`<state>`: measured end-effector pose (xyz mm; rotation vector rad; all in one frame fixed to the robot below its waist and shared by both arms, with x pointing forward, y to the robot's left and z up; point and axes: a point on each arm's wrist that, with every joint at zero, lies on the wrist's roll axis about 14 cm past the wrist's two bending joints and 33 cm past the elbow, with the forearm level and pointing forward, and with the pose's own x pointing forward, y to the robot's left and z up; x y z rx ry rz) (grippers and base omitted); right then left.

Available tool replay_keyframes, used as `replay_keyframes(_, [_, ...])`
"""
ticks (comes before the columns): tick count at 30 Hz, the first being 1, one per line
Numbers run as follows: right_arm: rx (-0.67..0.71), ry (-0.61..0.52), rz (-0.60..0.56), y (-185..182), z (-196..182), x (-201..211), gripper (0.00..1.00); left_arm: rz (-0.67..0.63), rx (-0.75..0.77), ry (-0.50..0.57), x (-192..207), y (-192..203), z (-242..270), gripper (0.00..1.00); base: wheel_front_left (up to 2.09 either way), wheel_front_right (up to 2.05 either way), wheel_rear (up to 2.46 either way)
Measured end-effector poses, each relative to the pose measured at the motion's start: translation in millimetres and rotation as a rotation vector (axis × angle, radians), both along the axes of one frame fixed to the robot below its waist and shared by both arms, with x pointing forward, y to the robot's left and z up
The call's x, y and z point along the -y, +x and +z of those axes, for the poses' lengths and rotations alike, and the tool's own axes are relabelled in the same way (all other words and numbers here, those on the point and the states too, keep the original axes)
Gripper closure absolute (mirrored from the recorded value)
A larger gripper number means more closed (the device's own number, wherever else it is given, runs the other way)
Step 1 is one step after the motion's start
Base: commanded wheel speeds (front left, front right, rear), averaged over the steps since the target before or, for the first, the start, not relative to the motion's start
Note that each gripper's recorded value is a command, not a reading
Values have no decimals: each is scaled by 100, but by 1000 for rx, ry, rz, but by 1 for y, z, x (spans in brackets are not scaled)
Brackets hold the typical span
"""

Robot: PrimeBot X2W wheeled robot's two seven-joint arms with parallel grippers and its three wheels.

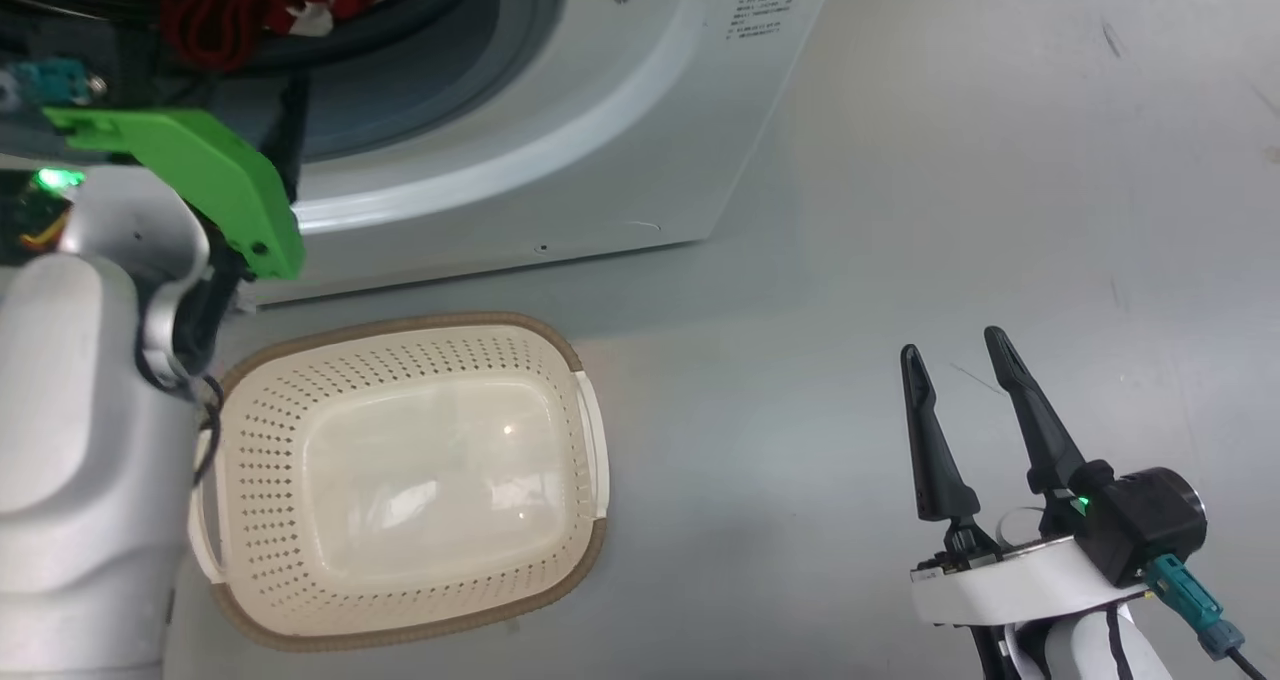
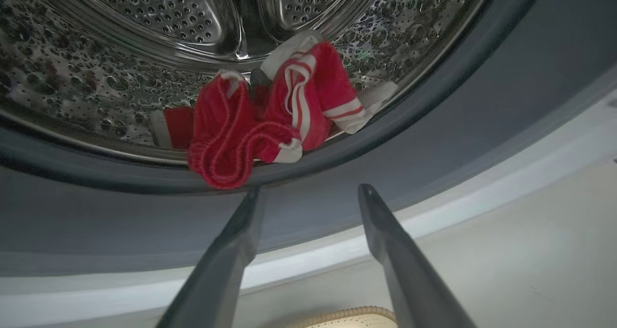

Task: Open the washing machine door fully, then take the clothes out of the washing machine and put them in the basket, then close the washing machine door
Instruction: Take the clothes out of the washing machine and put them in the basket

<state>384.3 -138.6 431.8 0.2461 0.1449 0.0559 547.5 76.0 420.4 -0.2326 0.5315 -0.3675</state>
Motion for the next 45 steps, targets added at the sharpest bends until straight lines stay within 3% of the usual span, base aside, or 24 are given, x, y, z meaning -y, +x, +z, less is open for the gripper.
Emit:
replay_keyframes(9, [-35,13,-39,13,-15,9,0,-39,15,-9,8,60,3,0,0,0,0])
replay_keyframes(21, [-90,14,-104,18,-34,25,0,-65,21,-48,25,109,-10,0,0,0,0])
replay_keyframes(38, [-142,-12,-141,15,-49,36,0,-67,-129,-62,37,110,-74,2,0,0,0])
replay_keyframes(40, [-141,-14,-144,16,-49,37,0,-64,-131,-62,37,110,-76,63,0,0,0])
replay_keyframes(41, [-140,-16,-145,17,-49,37,0,-65,-136,-61,37,109,-78,100,0,0,0])
replay_keyframes(45, [-139,-17,-147,17,-49,38,0,-57,-131,-58,36,109,-80,100,0,0,0])
